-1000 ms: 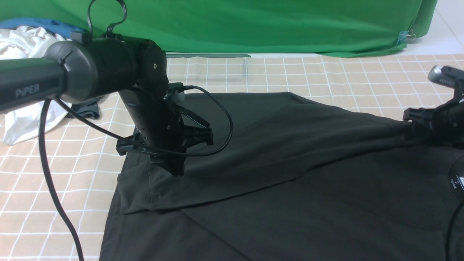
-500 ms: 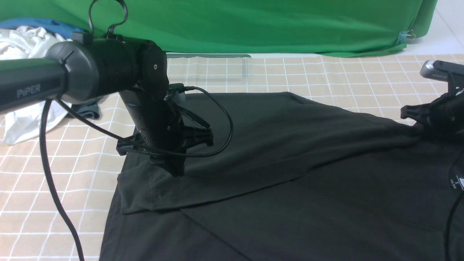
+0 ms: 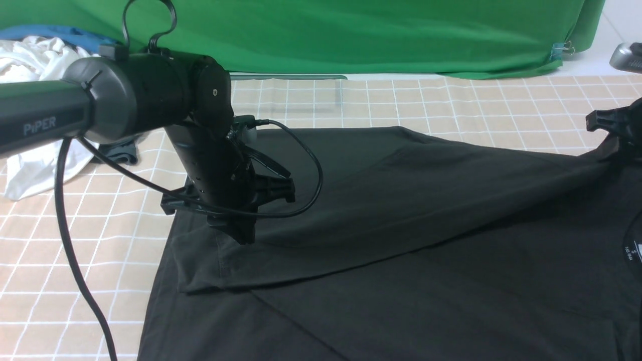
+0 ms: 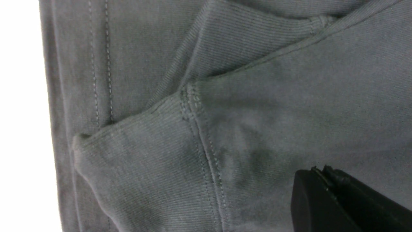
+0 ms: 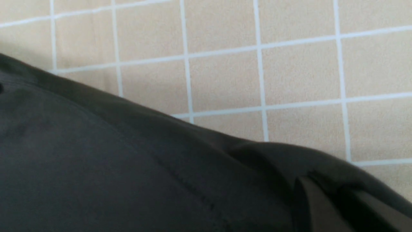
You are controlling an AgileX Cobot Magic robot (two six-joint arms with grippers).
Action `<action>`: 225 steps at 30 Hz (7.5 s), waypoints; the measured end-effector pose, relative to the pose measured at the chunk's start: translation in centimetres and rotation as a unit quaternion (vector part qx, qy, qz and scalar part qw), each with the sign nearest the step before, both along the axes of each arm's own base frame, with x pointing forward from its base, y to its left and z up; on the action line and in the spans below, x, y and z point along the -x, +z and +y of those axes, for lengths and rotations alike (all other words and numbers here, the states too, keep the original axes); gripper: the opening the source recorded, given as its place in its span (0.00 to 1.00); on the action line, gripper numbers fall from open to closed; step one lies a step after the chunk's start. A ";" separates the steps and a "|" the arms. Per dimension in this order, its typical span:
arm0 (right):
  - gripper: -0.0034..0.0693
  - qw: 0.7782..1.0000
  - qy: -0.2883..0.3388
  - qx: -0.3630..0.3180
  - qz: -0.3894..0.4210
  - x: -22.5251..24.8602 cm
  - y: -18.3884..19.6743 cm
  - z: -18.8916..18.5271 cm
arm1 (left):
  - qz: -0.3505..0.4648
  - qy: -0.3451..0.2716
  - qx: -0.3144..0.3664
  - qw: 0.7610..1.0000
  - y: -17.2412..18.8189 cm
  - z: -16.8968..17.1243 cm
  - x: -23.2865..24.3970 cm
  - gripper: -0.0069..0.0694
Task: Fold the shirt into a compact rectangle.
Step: 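Grasp the near edge of the shirt at its hem and shoulder corners, then fold the black garment in half by bringing its near edge over to the far edge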
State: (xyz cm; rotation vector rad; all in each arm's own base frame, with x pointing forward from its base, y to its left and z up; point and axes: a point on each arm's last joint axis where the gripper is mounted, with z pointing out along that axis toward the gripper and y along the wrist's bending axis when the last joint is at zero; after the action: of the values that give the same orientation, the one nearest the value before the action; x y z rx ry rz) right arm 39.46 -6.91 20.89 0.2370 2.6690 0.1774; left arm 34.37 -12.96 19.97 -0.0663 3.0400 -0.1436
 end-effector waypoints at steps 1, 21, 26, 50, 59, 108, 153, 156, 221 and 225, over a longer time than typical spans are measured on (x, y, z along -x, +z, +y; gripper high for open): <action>0.14 1.000 0.001 0.003 0.001 -0.1 -0.2 -0.1 | 0.000 0.000 0.000 1.000 0.0 0.0 0.0 0.11; 0.14 0.995 -0.037 0.050 -0.084 -2.2 -1.4 -1.3 | -0.038 -0.005 0.003 0.999 4.3 0.7 1.5 0.11; 0.34 0.994 -0.041 0.053 -0.082 -2.4 -1.9 -1.4 | -0.035 -0.007 0.002 0.999 6.4 1.2 2.9 0.11; 0.10 0.989 0.104 0.033 -0.104 11.0 13.1 7.3 | 0.143 0.082 -0.048 0.985 -0.5 6.7 18.7 0.38; 0.10 0.982 0.136 0.017 -0.128 11.6 13.2 9.8 | 0.154 0.095 -0.043 0.983 -4.4 6.5 18.6 0.75; 0.25 0.972 0.117 0.023 0.201 21.9 -5.6 10.0 | 0.011 0.086 -0.047 0.995 1.9 8.0 19.6 0.13; 0.15 0.982 0.132 0.096 0.099 -4.6 1.3 8.3 | -0.038 0.225 0.050 0.972 5.1 10.7 -9.8 0.13; 0.24 0.982 0.132 0.096 0.093 -5.5 0.3 8.3 | -0.023 0.227 0.047 0.972 3.7 10.6 -10.6 0.13; 0.10 0.935 0.344 0.072 0.047 -4.8 2.5 21.8 | -0.039 0.301 0.088 0.949 2.8 11.0 -11.7 0.16; 0.10 0.933 0.349 0.073 0.051 -4.7 2.5 21.8 | -0.036 0.321 0.067 0.944 2.7 12.0 -11.6 0.21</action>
State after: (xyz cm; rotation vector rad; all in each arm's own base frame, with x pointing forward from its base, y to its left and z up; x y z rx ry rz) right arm 44.17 14.92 23.38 -0.7796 2.7354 0.1826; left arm 45.95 -1.00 22.67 -1.0157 2.7561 -0.2855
